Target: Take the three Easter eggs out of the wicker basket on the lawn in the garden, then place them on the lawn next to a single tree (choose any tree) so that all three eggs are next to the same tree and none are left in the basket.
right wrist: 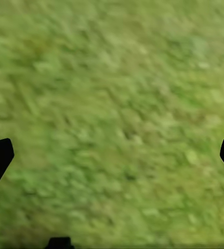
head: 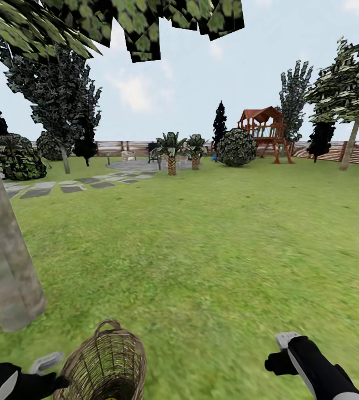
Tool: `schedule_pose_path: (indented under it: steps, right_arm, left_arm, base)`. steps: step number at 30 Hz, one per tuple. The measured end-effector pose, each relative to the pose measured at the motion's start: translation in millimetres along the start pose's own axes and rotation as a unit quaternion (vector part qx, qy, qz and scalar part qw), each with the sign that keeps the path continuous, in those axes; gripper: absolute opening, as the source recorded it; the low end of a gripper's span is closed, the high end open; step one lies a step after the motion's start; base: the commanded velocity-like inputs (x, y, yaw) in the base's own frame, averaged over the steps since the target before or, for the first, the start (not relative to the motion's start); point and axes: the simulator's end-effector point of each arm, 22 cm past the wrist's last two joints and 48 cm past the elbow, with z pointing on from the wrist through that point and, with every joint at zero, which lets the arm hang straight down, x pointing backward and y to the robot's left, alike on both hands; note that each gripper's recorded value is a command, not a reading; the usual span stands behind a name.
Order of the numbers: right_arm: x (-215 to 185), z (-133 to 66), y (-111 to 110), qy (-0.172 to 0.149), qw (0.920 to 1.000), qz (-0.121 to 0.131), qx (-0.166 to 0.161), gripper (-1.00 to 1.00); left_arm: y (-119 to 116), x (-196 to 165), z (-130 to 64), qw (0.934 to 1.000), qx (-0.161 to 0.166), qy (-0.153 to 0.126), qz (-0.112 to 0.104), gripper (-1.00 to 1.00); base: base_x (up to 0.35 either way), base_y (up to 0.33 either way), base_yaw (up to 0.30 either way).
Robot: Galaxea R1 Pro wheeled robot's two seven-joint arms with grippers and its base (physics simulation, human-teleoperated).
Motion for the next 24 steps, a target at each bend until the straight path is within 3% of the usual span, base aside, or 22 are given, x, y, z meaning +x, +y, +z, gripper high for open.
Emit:
schedule_pose_path:
  steps: [2, 5, 11, 24]
  right_arm:
    - [4.6, 2.5, 5.4, 0.006, 1.0000, 0.000, -0.004, 1.00]
    - [8.1, 4.4, 10.5, 0.010, 0.9999, -0.001, -0.007, 1.00]
    - [9.0, 4.8, 11.9, 0.011, 0.9999, 0.000, -0.008, 1.00]
    - [9.0, 5.3, 16.7, 0.012, 0.9999, -0.001, -0.011, 1.00]
  left_arm:
    - [21.4, 1.7, 4.6, 0.9977, -0.068, -0.006, 0.004, 1.00]
    - [28.6, 12.0, 11.9, 0.9942, -0.107, -0.007, 0.007, 1.00]
    - [11.4, 30.6, 24.9, 0.9944, -0.105, 0.007, 0.008, 1.00]
    - [9.0, 25.6, 24.6, 0.9948, -0.102, 0.000, 0.007, 1.00]
  base:
    - [0.000, 0.000, 0.000]
    - [0.000, 0.000, 0.000]
    - [0.000, 0.000, 0.000]
    - [0.000, 0.000, 0.000]
